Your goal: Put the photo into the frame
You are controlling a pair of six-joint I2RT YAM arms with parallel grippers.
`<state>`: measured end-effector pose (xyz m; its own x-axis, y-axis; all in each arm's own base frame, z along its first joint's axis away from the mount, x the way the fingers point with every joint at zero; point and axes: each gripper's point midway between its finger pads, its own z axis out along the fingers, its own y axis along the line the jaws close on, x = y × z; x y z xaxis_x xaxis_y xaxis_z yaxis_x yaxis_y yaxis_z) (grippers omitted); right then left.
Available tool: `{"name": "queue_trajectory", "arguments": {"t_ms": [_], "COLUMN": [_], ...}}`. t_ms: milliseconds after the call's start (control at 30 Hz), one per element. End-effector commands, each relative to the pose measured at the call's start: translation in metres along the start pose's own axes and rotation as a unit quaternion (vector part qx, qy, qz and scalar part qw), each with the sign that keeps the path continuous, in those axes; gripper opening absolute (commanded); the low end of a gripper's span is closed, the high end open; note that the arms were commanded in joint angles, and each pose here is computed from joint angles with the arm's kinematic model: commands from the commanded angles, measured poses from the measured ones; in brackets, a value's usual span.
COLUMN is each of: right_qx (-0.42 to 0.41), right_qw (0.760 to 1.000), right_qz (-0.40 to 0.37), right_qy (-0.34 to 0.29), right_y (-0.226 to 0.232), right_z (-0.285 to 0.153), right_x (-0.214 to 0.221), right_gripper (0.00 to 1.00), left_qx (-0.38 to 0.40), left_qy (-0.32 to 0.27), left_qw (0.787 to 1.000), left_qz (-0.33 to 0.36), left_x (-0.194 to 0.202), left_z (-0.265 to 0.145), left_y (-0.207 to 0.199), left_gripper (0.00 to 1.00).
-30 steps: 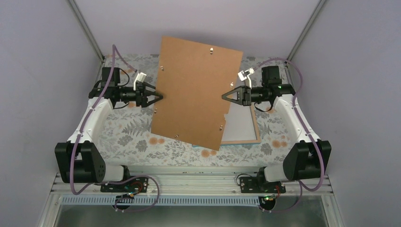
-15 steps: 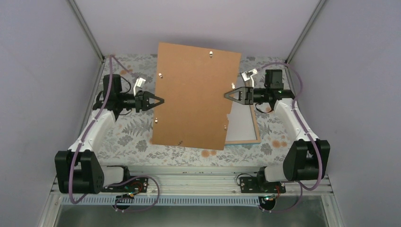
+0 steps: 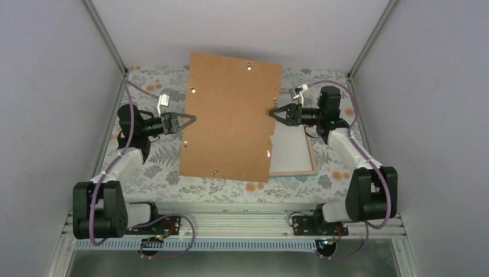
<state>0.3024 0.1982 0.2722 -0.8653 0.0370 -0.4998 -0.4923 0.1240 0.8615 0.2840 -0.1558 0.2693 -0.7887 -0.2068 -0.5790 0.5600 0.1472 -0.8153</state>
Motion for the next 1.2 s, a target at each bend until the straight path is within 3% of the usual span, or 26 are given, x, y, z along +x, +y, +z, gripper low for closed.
{"name": "queue_trajectory", "arguments": {"t_ms": [0,167,333,600,700,767,900,967,1067,1100,1167], "right_qx": [-0.031,-0.038,-0.042,-0.052,-0.048,-0.048,-0.031,-0.027,-0.027,-0.027,-0.031], "right_qw": [0.999,0.999,0.998,0.994,0.994,0.994,0.994,0.995,0.997,0.998,0.998], "right_qz": [0.003,0.012,0.024,0.092,0.099,0.096,0.105,0.096,0.072,0.059,0.057], "right_qy": [0.011,-0.004,-0.030,-0.020,-0.017,-0.015,-0.001,0.009,0.017,0.017,0.013], "right_y": [0.019,0.022,0.025,0.015,0.014,0.012,-0.003,-0.008,-0.013,-0.015,-0.026], "right_z": [0.015,0.016,0.016,0.031,0.031,0.029,0.018,0.012,-0.001,-0.007,-0.020], "right_x": [-0.005,-0.025,-0.031,-0.013,-0.021,-0.027,-0.034,-0.035,-0.041,-0.045,-0.050], "right_gripper": [0.42,0.33,0.33,0.31,0.23,0.06,0.04,0.04,0.04,0.04,0.04], "left_qx": [-0.020,-0.029,-0.039,-0.035,-0.034,-0.037,-0.055,-0.070,-0.093,-0.100,-0.121], "left_qy": [-0.074,-0.083,-0.117,-0.109,-0.096,-0.087,-0.073,-0.065,-0.053,-0.049,-0.040], "left_qw": [0.997,0.995,0.988,0.989,0.991,0.992,0.993,0.994,0.993,0.993,0.992], "left_qz": [-0.002,-0.036,-0.092,-0.094,-0.086,-0.083,-0.070,-0.060,-0.045,-0.039,-0.024], "left_x": [-0.026,-0.023,-0.031,-0.033,-0.029,-0.026,-0.023,-0.022,-0.020,-0.019,-0.016], "left_z": [-0.001,0.002,-0.004,0.010,0.018,0.022,0.024,0.024,0.025,0.025,0.025], "left_y": [0.005,0.019,0.037,0.041,0.040,0.041,0.050,0.056,0.067,0.070,0.078], "left_gripper": [0.02,0.02,0.02,0.02,0.02,0.02,0.05,0.16,0.45,0.59,0.73]}}
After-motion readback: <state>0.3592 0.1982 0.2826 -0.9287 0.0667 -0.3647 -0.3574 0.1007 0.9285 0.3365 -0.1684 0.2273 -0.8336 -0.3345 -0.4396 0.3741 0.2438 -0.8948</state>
